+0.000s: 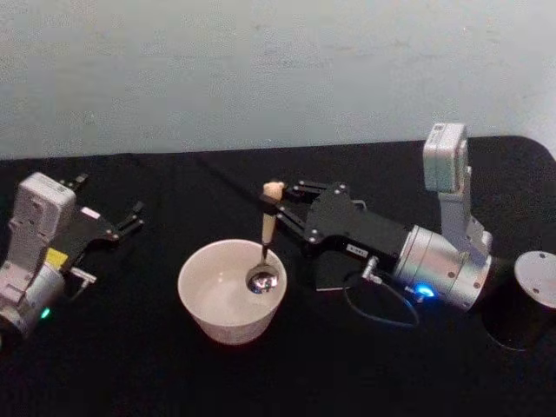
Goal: Pick up the stirring spoon with one hand, stir inside the cup, then place it back in its original position.
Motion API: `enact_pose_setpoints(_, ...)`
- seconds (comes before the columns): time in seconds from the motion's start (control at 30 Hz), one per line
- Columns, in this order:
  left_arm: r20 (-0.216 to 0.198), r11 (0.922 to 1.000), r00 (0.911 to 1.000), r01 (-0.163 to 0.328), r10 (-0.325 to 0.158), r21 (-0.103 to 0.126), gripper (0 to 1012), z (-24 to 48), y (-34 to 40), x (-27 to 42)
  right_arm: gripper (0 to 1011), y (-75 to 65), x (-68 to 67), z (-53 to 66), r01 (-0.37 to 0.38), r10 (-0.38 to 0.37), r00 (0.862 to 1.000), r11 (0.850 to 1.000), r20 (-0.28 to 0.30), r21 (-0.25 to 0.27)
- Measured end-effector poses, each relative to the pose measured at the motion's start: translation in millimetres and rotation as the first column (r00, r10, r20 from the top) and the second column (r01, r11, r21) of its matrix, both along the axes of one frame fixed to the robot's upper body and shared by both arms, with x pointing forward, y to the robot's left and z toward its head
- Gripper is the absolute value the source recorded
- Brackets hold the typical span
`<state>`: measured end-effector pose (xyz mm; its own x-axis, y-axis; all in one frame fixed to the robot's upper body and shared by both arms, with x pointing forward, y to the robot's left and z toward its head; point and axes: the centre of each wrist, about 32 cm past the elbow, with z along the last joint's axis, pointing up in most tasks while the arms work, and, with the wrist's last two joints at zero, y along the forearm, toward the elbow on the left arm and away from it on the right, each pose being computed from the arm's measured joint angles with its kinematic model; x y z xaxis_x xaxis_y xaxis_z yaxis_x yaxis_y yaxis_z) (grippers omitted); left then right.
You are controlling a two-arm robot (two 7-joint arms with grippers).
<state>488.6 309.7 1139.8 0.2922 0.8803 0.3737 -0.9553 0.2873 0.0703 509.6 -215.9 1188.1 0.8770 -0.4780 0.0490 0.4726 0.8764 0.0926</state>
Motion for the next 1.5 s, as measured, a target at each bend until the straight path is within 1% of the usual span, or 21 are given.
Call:
enact_pose_setpoints(0.37, 0.000, 1.0000, 1.0000, 0.000, 0.000, 0.000, 1001, 0.0, 0.0, 0.0, 228, 8.4, 2.0, -5.9, -0.028, 0.028, 1.000, 0.999, 0.004, -0.034)
enact_pose_setpoints(0.9, 0.000, 1.0000, 1.0000, 0.000, 0.000, 0.000, 1002, 0.0, 0.0, 0.0, 228, 20.0, 6.7, -14.1, -0.069, 0.069, 0.998, 0.995, -0.007, -0.065)
enact_pose_setpoints(1.1, 0.000, 1.0000, 1.0000, 0.000, 0.000, 0.000, 1001, 0.0, 0.0, 0.0, 228, 25.7, 9.7, -16.0, -0.099, 0.097, 0.995, 0.992, -0.019, -0.073)
enact_pose_setpoints(1.5, 0.000, 1.0000, 1.0000, 0.000, 0.000, 0.000, 1002, 0.0, 0.0, 0.0, 228, 34.6, 14.5, -23.2, -0.112, 0.108, 0.993, 0.990, -0.052, -0.087)
